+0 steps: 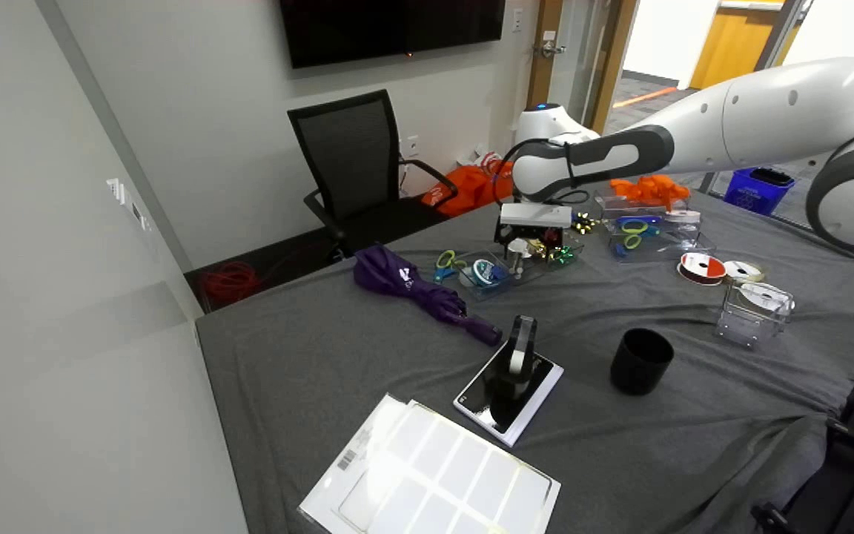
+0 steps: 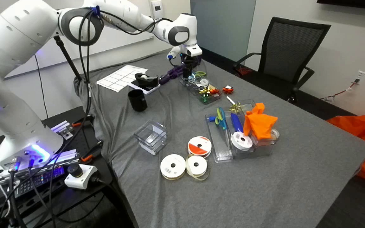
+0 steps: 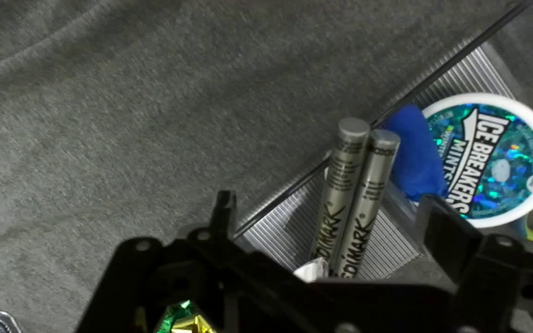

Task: Remove the markers from the middle compartment of the case on the left and put them in the bottom compartment of the case on the right

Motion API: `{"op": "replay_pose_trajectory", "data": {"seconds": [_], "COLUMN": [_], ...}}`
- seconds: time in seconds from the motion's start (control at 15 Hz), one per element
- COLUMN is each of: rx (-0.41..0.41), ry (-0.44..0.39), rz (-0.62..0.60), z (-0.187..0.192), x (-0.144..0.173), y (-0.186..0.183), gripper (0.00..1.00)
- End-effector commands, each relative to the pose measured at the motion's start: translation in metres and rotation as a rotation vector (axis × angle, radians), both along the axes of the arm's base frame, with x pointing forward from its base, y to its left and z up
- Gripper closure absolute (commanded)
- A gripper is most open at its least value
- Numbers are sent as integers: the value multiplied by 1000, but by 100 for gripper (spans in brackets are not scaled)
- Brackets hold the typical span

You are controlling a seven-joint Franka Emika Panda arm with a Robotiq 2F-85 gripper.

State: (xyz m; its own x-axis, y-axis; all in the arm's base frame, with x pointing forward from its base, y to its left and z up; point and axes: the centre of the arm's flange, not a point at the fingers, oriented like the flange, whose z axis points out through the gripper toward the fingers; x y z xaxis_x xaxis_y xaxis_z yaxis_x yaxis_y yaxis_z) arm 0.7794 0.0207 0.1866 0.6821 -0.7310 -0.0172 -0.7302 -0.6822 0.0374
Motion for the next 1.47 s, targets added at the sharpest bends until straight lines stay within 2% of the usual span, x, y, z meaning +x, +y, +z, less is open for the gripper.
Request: {"op": "replay_pose_trajectory", "data": {"seconds": [0.0,0.13,0.2,0.27,0.4,0.47,0.67,1.0,1.2,1.27,1.4], "rx": [53,61,62,63,62,63,72,83,88,90,90], "ry": [8,11,16,21,28,30,30,31,30,28,29], "rz": [69,78,72,68,64,64,65,65,72,81,93], "z": [-6,-9,-11,-14,-19,-21,-20,-17,-13,-11,-9], "x": [-3,-2,-1,0,1,1,-2,-4,-9,-11,-15], "y": [1,4,5,5,5,5,5,6,3,3,4], "gripper": [0,0,6,28,32,38,62,93,99,95,95]}}
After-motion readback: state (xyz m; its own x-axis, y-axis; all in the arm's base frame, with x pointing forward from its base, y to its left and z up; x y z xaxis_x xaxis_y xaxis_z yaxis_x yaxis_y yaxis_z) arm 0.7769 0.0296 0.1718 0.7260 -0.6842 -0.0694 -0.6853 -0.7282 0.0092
